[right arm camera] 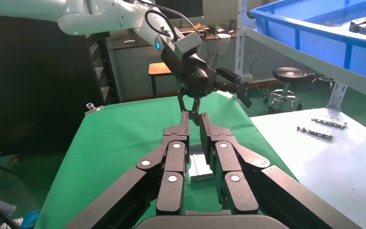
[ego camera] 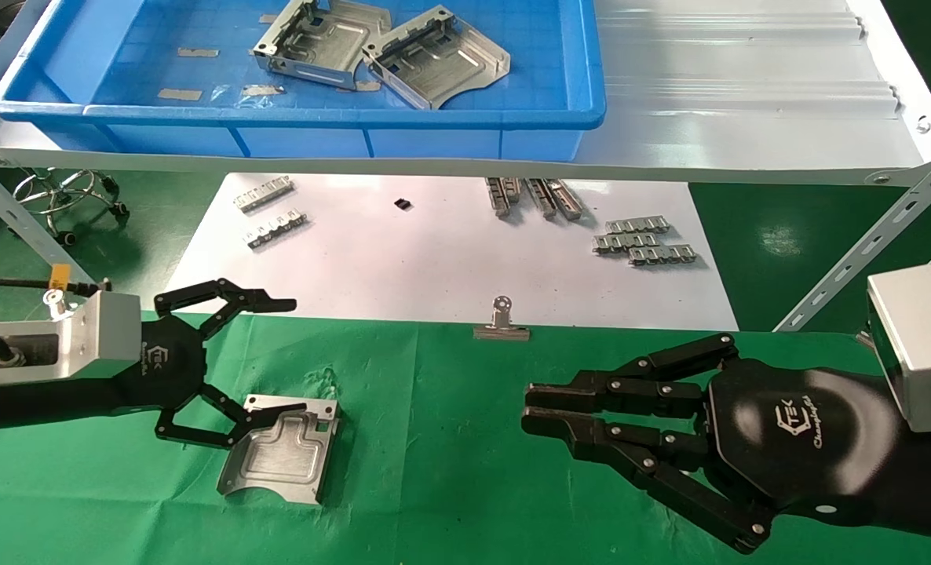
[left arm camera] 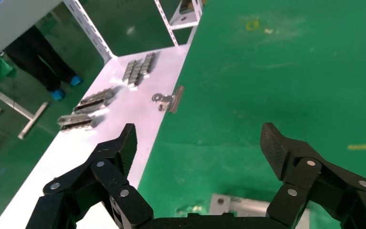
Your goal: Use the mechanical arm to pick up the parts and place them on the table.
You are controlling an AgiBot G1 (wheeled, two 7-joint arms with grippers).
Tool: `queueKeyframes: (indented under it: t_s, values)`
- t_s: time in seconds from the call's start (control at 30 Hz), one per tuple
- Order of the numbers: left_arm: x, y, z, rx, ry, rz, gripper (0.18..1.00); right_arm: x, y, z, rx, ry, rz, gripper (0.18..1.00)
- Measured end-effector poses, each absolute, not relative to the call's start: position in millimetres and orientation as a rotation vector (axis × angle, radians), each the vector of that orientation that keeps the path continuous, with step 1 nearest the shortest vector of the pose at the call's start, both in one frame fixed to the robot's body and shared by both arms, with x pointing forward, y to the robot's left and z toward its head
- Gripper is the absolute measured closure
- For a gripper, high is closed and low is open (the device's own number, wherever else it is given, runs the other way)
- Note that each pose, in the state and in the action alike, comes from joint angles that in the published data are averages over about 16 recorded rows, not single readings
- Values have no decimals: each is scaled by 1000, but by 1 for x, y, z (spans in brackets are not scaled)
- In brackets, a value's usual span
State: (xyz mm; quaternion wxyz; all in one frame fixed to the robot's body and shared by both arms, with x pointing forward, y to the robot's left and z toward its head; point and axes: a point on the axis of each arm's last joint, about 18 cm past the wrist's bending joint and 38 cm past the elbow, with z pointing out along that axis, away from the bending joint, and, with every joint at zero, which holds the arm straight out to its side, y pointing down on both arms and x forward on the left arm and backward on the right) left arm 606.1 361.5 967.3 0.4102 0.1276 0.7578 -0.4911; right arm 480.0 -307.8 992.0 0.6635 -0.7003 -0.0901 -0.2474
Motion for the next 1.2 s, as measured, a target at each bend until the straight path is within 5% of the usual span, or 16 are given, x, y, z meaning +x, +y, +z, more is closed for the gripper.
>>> queueKeyframes:
  t_s: [0.47,1.2]
  values:
    - [580,342,974,291,1877,-1427,189,480,-308,992,-1582,-204,-559,740]
    - [517,315,988,274,1882,-1687,184,480,-308,992,-1582,-204,-559,279]
